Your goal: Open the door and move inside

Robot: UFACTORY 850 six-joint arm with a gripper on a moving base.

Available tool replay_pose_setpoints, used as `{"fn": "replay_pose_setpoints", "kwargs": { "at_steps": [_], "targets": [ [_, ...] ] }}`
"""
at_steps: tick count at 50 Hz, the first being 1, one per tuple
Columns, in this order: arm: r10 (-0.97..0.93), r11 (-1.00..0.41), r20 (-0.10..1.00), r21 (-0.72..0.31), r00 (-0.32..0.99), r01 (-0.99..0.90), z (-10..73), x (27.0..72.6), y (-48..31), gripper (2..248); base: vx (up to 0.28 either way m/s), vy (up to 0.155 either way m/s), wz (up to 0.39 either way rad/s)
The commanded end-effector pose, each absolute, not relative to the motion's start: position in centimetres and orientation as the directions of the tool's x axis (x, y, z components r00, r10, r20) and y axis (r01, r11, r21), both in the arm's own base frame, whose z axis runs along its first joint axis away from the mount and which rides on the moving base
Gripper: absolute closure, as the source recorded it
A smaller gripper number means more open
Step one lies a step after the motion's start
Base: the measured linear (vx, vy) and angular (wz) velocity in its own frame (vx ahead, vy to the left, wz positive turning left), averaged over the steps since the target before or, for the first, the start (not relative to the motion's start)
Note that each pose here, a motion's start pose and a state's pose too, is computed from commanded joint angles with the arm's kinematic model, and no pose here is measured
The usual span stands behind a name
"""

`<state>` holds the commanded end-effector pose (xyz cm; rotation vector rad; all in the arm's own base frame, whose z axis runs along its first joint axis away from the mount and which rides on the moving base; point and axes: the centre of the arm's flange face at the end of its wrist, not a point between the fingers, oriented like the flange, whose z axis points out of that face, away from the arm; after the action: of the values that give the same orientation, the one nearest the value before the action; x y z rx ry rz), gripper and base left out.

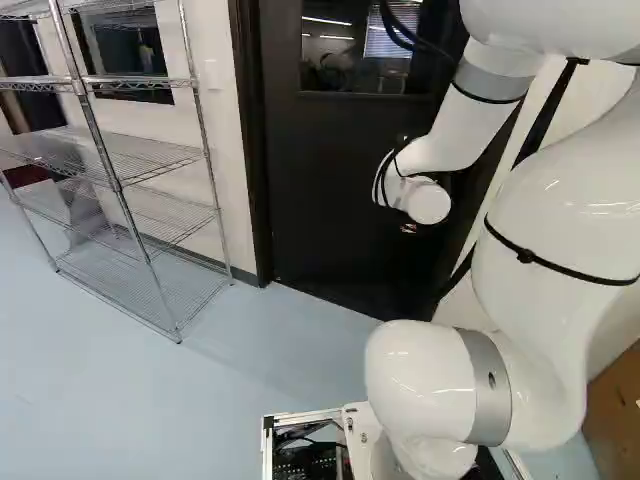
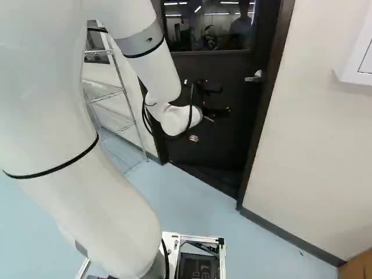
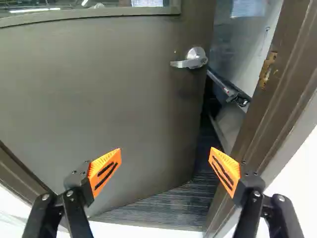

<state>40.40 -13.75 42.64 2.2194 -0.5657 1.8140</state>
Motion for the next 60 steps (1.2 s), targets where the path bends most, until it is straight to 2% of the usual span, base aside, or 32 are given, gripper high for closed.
{"fn": "replay_pose_setpoints", "kwargs": {
  "at_steps": [23, 60],
  "targets": [
    [-0.155, -0.902, 0.974, -0.072, 0.164, -0.426, 42.64, 40.4, -13.75, 3, 0.013, 0.107, -0.024],
    [-0.155, -0.902, 0.974, -0.072, 0.164, -0.426, 42.64, 40.4, -13.75, 3, 0.09, 0.044, -0.232]
  ]
}}
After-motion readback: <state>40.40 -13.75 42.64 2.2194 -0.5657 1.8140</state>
